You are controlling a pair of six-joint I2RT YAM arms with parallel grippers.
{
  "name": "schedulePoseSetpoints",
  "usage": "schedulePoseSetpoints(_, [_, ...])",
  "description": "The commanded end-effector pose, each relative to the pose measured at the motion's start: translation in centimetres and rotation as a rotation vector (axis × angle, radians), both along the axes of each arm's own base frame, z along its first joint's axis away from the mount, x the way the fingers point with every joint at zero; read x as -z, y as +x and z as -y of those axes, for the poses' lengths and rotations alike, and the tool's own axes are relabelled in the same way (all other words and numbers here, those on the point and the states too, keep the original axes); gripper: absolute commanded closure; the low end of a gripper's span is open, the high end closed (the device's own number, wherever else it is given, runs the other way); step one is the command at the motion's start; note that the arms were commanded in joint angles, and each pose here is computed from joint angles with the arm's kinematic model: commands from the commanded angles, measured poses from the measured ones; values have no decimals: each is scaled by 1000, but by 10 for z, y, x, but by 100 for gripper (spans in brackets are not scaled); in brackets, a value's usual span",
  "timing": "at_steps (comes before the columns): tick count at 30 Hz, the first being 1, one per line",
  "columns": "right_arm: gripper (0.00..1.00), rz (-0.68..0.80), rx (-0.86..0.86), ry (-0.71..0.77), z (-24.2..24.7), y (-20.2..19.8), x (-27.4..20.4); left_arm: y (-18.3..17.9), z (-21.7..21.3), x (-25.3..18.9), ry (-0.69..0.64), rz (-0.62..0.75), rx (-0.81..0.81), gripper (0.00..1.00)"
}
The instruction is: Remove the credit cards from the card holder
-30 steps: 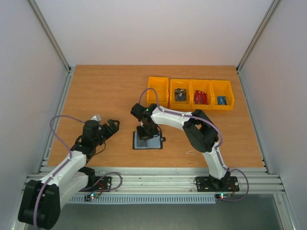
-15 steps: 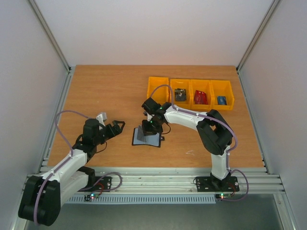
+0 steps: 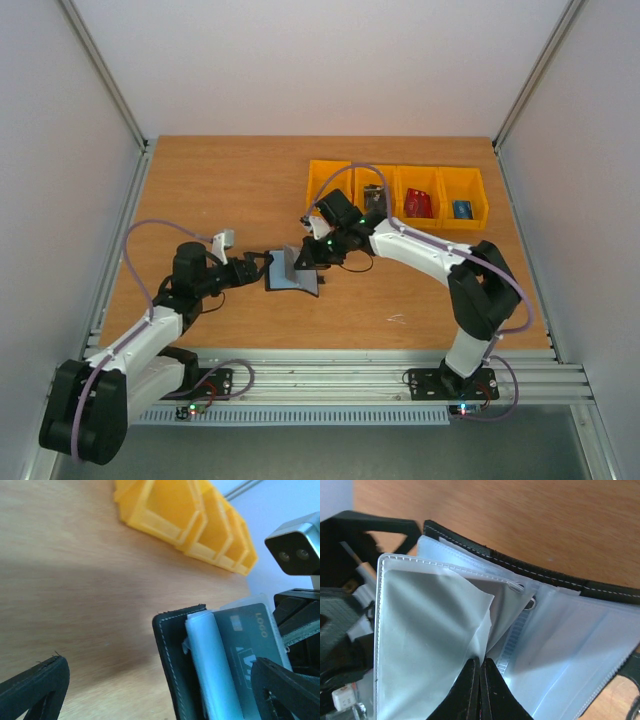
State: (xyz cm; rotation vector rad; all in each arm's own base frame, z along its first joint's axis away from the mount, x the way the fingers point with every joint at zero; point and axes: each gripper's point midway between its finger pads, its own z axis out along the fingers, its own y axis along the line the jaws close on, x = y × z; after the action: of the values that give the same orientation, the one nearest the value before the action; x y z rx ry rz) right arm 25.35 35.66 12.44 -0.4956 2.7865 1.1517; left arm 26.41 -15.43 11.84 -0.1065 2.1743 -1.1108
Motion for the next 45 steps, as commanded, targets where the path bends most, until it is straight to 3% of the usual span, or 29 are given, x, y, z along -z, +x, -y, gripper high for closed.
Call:
schedulePoseSetpoints(1, [99, 147, -88, 135, -4, -1, -58, 2, 15, -62, -78, 193, 125, 1])
schedulePoseSetpoints(8, [99, 289, -132, 282, -5, -9, -126, -24, 34, -136, -195, 384, 337, 2])
schedulePoseSetpoints(14, [99, 374, -194, 361, -24, -17, -162, -21, 35, -140, -198, 382, 321, 30])
schedulePoseSetpoints(21, [99, 381, -223, 401, -28, -26, -172, -27, 37, -151, -215, 420, 348, 36])
schedulePoseSetpoints(22, [99, 383, -231, 408, -29, -28, -174, -28, 38, -155, -222, 429, 357, 41])
schedulePoseSetpoints(25, [99, 386, -255, 395, -33, -33, -172, -33, 42, -167, -233, 458, 388, 90])
schedulePoseSetpoints(26, [97, 388, -253, 380, -32, -32, -169, -35, 42, -170, -236, 462, 398, 98])
schedulePoseSetpoints(28, [87, 412, -218, 322, -24, -26, -162, -36, 43, -171, -228, 444, 405, 100])
schedulePoseSetpoints(31, [67, 442, -112, 212, 3, -9, -151, -19, 27, -143, -39, 316, 261, 100])
schedulePoseSetpoints(33, [56, 442, -39, 119, 28, 2, -139, -4, 4, -124, 247, 352, 163, 100])
schedulePoseSetpoints(35, [49, 451, -34, 43, 41, 2, -132, 9, -20, -114, 583, 479, 152, 100])
schedulePoseSetpoints(39, [40, 448, -84, 30, 44, -6, -132, 25, -52, -120, 976, 629, 143, 100])
schedulePoseSetpoints(42, [34, 473, -106, 93, 38, -10, -144, 27, -57, -132, 1104, 715, 177, 100])
schedulePoseSetpoints(45, [33, 494, -120, 154, 30, -11, -157, 28, -57, -140, 1149, 757, 182, 100])
